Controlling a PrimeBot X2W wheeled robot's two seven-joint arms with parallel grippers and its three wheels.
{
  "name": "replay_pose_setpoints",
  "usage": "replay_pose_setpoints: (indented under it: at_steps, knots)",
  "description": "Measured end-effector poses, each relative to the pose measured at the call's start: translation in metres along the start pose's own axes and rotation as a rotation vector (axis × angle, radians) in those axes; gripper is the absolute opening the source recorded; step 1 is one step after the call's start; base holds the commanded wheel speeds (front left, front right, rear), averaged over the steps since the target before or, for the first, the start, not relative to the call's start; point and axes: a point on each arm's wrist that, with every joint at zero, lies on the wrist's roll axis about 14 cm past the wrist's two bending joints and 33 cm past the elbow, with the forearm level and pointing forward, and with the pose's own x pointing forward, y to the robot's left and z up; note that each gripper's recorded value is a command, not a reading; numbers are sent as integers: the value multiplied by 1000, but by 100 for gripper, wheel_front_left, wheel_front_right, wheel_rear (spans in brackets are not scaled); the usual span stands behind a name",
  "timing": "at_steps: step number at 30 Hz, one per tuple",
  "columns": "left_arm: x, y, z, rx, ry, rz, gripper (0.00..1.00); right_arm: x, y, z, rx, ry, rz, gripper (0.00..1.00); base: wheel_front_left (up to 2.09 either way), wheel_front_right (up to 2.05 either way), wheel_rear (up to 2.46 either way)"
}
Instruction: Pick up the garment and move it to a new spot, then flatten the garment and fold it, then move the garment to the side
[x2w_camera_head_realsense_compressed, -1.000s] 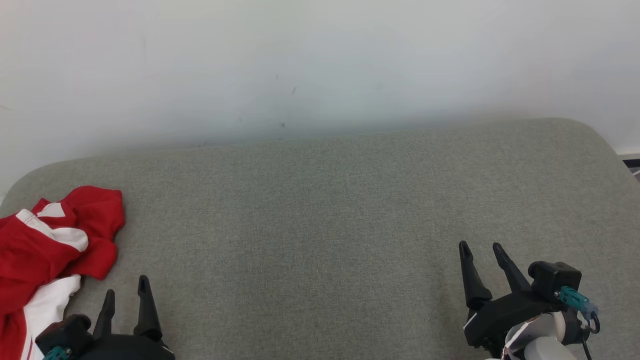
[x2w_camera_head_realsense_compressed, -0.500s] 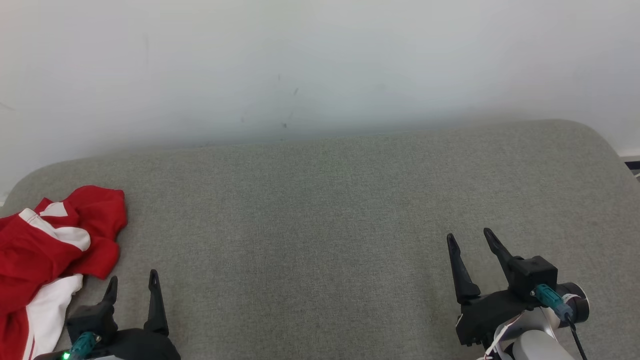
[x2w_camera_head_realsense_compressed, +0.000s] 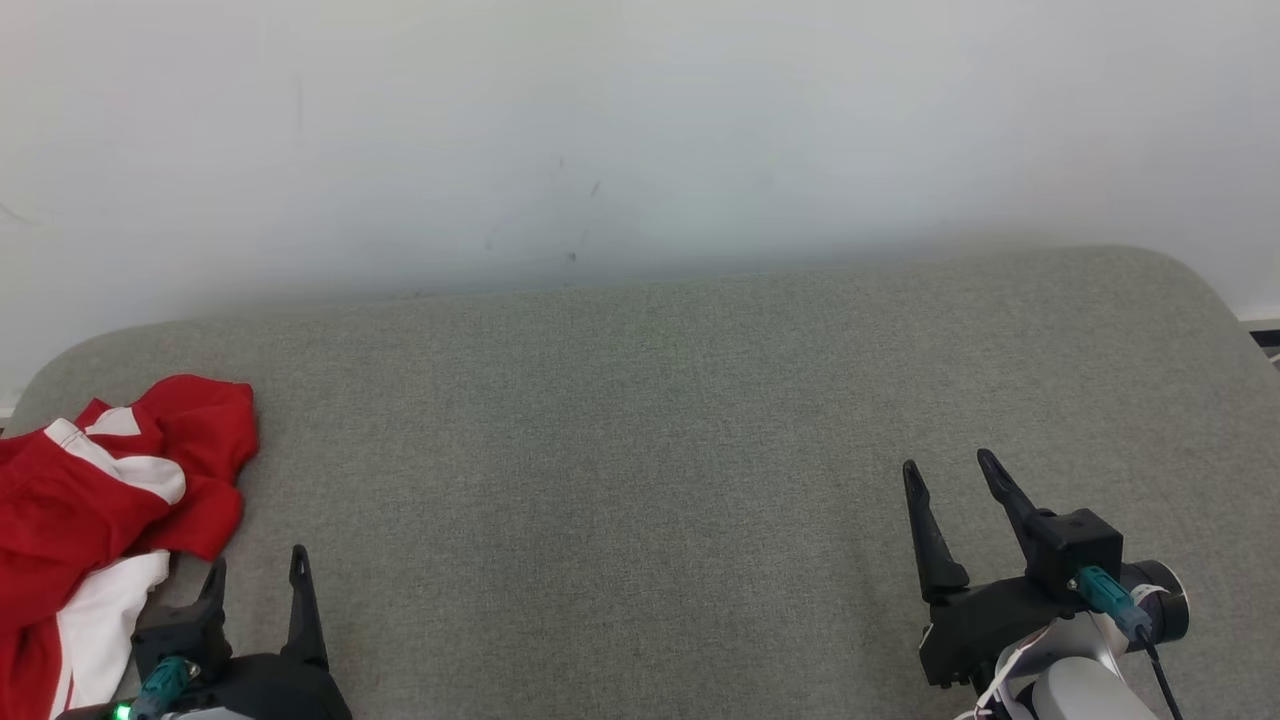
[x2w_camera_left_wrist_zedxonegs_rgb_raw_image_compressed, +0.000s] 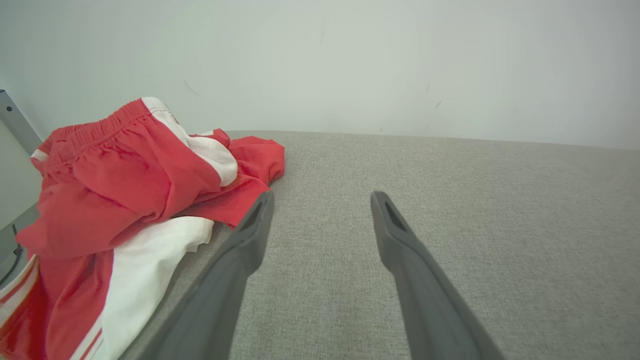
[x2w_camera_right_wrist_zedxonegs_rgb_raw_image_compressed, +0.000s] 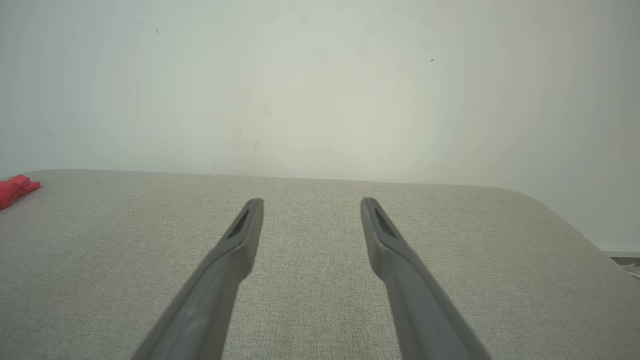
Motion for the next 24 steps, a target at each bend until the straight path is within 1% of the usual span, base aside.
replay_pose_setpoints:
  at_steps: [8,13,19,24]
  knots:
    - [-2,-1,0,-11,9,4,100,0,-1,-2,4,7,-4,100,0,0,0]
    - [-6,8,1,-29,7,33,100,2,4,-9,14,24,11,100,0,0,0]
    - [-15,28,2,-49,-1,99,100,11,25,-10,21,27,68,100,0,0,0]
    - [-26,55,6,-56,-16,176,100,19,56,-11,30,33,154,100,0,0,0]
